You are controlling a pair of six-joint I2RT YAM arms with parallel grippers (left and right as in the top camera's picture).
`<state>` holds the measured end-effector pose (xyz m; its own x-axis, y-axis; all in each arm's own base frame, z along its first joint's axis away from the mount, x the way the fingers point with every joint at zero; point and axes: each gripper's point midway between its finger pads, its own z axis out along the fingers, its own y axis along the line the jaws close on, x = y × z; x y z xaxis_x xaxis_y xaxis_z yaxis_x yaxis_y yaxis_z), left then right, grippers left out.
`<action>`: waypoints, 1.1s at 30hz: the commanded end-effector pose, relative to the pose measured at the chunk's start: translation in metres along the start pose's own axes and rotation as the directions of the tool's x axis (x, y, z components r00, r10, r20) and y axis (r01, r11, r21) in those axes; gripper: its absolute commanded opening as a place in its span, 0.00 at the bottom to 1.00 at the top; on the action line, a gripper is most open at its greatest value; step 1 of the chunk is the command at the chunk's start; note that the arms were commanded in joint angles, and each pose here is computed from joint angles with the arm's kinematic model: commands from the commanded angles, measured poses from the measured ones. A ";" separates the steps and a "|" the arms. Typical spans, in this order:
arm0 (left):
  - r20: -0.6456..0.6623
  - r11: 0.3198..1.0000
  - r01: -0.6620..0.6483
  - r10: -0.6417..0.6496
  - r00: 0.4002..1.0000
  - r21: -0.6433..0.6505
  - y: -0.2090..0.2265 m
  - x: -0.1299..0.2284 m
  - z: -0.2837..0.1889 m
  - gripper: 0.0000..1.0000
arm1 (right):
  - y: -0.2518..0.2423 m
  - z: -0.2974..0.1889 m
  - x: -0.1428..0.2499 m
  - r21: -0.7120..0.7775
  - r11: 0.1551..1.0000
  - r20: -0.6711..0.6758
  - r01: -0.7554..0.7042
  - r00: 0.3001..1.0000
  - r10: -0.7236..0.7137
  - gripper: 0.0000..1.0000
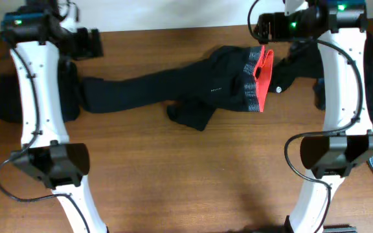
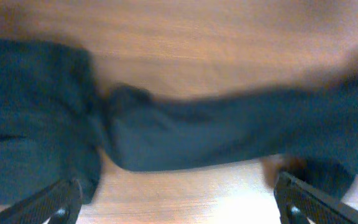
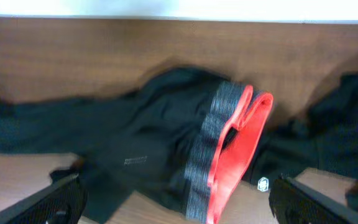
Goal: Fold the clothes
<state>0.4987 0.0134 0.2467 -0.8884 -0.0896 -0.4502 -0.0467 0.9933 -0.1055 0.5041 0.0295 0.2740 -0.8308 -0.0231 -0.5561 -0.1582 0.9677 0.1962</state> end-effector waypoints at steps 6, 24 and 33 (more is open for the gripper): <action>-0.144 0.958 -0.269 0.280 0.949 0.095 -0.108 0.053 0.002 0.89 | 0.005 -0.027 0.005 -0.003 1.000 0.006 -0.006 1.000 0.006 0.99; -0.372 0.899 -0.317 0.418 0.829 0.303 -0.183 0.169 0.113 0.76 | 0.002 -0.028 0.007 -0.001 1.000 -0.003 -0.015 1.000 0.015 0.99; -0.357 0.914 -0.308 0.389 0.849 0.264 -0.167 0.183 0.157 0.74 | 0.003 -0.027 0.009 -0.002 1.000 -0.011 -0.016 1.000 0.016 0.99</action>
<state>0.4110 -0.1935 0.0518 -0.9279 0.3582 -0.1032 0.3722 0.9051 -0.2055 0.4862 0.0268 0.2744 -0.8590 -0.0163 -0.5117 -0.1410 0.9684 0.2059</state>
